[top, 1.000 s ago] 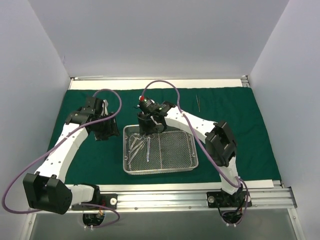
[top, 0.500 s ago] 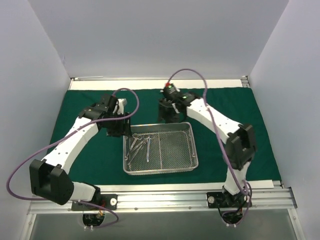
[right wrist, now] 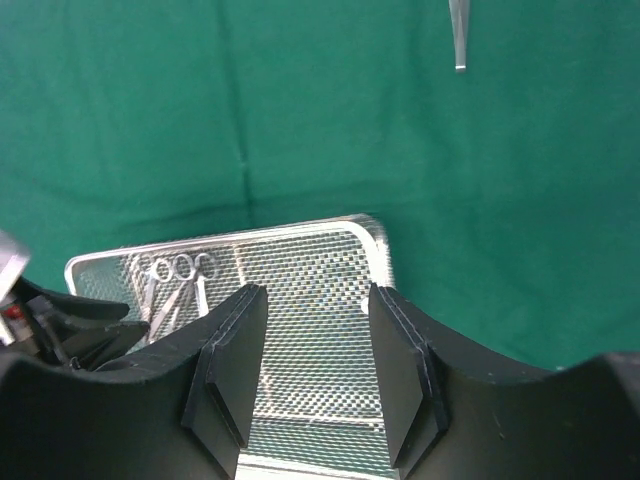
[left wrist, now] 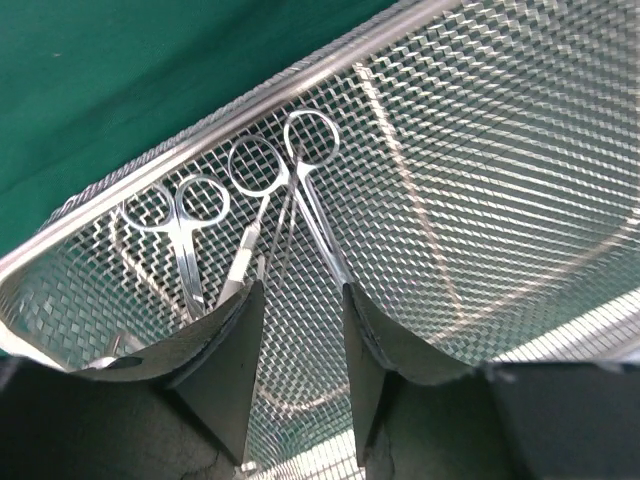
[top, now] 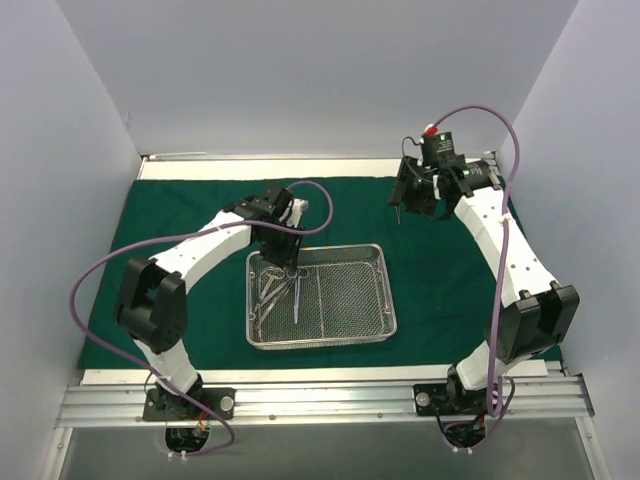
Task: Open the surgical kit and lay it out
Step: Pick up the medical item from the container.
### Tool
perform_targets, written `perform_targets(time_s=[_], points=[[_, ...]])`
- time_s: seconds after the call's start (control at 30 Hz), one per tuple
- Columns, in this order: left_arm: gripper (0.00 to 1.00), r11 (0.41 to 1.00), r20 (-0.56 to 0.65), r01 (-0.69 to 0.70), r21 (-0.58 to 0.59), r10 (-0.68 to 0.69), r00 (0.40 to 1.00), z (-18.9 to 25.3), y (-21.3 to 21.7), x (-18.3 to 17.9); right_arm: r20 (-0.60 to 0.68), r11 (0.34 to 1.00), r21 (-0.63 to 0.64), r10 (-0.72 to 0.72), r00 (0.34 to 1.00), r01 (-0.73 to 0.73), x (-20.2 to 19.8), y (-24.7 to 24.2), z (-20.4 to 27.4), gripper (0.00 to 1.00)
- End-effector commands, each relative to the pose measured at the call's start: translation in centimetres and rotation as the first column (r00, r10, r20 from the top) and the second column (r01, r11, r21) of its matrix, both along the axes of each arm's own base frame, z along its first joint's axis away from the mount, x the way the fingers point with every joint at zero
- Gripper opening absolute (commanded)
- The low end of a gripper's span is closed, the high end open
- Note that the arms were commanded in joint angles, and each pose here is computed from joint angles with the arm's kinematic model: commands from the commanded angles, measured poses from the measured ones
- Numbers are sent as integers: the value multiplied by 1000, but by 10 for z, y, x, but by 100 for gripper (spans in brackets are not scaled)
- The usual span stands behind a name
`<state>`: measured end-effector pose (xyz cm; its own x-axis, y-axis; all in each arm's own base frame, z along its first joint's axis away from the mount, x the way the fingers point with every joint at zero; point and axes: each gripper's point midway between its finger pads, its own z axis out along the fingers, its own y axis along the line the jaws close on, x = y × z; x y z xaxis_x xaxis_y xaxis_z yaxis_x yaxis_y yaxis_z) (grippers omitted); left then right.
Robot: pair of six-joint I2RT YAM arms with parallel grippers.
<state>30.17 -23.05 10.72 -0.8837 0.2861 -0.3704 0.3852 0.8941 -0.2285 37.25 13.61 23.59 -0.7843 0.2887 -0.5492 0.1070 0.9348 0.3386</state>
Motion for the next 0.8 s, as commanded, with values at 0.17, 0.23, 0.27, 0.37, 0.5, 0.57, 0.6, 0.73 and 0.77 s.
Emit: perform_targets(time_s=[0.17,0.23,0.27,0.37,0.5,0.57,0.6,0.73,0.77], points=[[46,998,8,42,41,-42,999,-25,-15,16,-4,999,7,45,999,-45,-19,-19,9,45],[46,997,-1,54,47,-54,999,-32,-19,13,-2,999,6,40,999,-40,-19,-25,10,45],[46,997,5,52,52,-53,999,-33,-20,14,-6,999,10,43,999,-43,-20,-26,9,45],[46,997,-3,44,62,-44,999,-41,-20,13,-14,999,10,43,999,-43,-19,-31,7,45],[45,997,-5,39,70,-38,999,-48,-19,13,-15,999,13,44,999,-44,-19,-36,7,45],[43,996,-8,38,75,-37,999,-52,-19,14,-18,999,12,44,999,-44,-19,-39,6,45],[43,996,-11,39,78,-39,999,-54,-18,13,-20,999,12,47,999,-46,-19,-40,6,45],[42,995,-10,34,91,-34,999,-59,-16,13,-24,999,12,46,999,-45,-18,-42,5,45],[42,995,-11,32,94,-31,999,-61,-15,13,-25,999,12,46,999,-46,-19,-42,4,45]])
